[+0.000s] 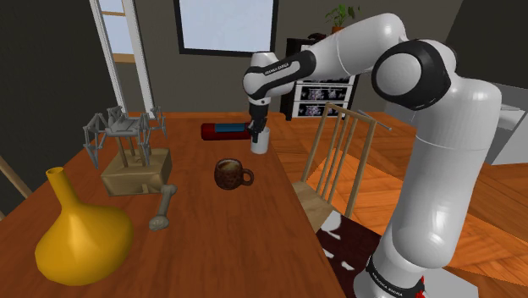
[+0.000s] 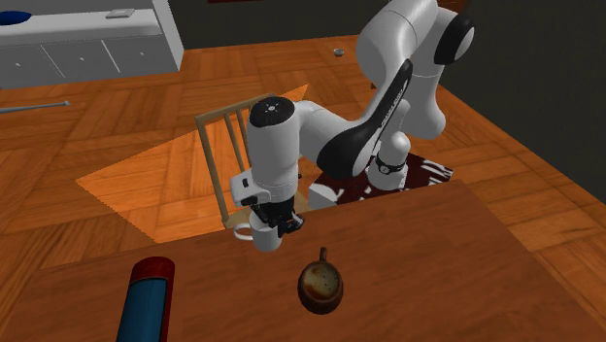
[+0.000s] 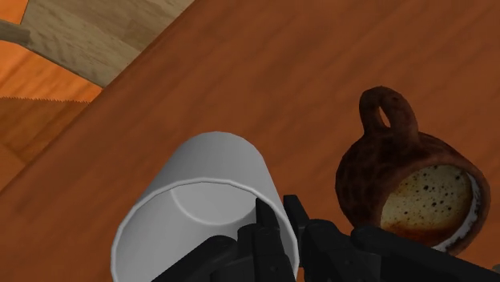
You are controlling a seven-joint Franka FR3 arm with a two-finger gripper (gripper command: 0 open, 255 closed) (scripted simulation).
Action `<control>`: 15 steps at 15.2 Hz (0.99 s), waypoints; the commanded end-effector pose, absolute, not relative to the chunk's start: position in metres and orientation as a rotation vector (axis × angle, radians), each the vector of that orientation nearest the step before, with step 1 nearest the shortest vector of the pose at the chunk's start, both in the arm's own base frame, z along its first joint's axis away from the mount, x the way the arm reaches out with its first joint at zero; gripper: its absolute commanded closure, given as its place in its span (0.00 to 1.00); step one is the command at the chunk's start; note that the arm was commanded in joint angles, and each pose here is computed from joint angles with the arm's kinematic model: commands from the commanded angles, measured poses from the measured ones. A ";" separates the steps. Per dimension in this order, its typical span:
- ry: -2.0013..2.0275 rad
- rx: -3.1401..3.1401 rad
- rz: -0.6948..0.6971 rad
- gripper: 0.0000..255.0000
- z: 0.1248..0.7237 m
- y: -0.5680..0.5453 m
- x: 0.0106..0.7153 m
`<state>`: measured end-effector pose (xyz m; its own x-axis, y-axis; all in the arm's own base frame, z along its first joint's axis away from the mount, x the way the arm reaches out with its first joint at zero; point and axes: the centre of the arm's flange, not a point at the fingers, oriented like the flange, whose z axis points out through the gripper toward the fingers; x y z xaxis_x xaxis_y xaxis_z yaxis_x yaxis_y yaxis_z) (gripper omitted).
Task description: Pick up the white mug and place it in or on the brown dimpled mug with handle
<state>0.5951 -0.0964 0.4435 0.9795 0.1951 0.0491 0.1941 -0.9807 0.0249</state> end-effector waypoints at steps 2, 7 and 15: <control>0.305 3.106 0.080 1.00 0.460 -0.095 0.597; 0.305 3.106 0.080 1.00 0.486 -0.095 0.597; 0.305 3.106 0.080 1.00 0.522 -0.082 0.597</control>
<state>0.5964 -0.0883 0.5183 0.9795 0.1952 0.0490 0.1942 -0.9807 0.0250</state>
